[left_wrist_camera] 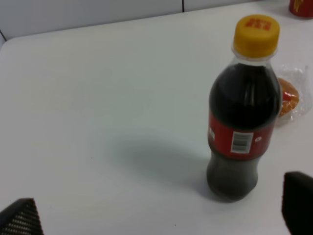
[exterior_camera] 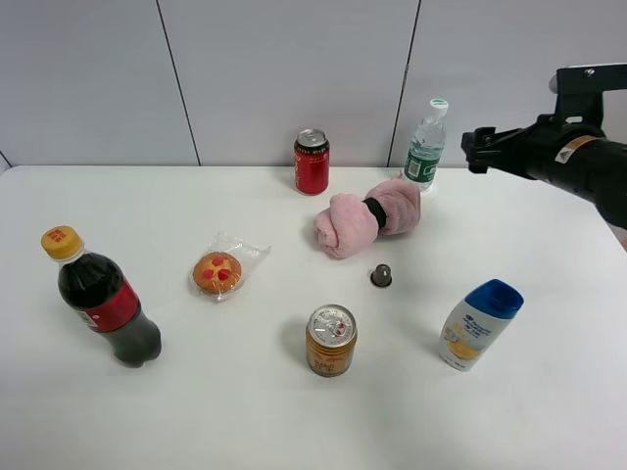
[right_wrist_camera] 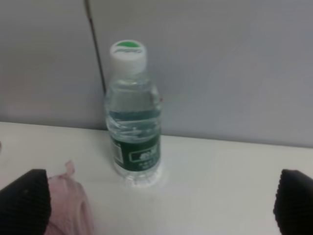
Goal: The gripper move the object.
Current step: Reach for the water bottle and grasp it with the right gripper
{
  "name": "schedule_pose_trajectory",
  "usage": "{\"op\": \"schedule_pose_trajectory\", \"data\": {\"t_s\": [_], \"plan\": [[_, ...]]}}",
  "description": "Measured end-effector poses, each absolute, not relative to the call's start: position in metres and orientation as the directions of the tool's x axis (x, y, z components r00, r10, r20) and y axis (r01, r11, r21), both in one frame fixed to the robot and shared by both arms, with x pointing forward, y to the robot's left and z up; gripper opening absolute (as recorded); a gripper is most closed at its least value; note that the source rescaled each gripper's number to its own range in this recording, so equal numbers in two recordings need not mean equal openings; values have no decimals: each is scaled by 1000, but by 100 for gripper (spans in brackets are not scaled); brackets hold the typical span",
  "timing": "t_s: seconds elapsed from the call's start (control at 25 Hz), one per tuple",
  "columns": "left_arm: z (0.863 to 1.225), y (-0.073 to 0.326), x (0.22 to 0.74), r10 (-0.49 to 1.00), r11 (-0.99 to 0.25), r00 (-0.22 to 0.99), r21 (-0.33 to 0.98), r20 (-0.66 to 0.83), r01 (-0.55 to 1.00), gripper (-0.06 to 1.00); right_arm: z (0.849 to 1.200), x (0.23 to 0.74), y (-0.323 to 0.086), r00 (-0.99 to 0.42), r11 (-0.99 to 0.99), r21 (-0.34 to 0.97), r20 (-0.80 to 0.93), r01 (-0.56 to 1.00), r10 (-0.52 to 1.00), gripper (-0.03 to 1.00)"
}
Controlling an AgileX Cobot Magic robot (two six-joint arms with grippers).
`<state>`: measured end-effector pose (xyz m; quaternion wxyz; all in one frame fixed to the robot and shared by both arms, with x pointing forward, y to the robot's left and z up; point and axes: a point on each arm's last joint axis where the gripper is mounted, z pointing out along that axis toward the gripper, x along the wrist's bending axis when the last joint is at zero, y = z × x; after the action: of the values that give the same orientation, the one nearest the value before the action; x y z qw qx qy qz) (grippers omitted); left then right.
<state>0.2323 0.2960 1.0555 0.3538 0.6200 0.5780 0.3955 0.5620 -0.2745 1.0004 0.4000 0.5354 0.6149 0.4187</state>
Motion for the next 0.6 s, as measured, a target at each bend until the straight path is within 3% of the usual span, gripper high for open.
{"op": "schedule_pose_trajectory", "data": {"t_s": [0.6], "plan": [[1055, 296, 232, 996, -82, 19, 896, 81, 437, 100, 921, 596, -274, -85, 137, 966, -121, 220, 989, 100]]}}
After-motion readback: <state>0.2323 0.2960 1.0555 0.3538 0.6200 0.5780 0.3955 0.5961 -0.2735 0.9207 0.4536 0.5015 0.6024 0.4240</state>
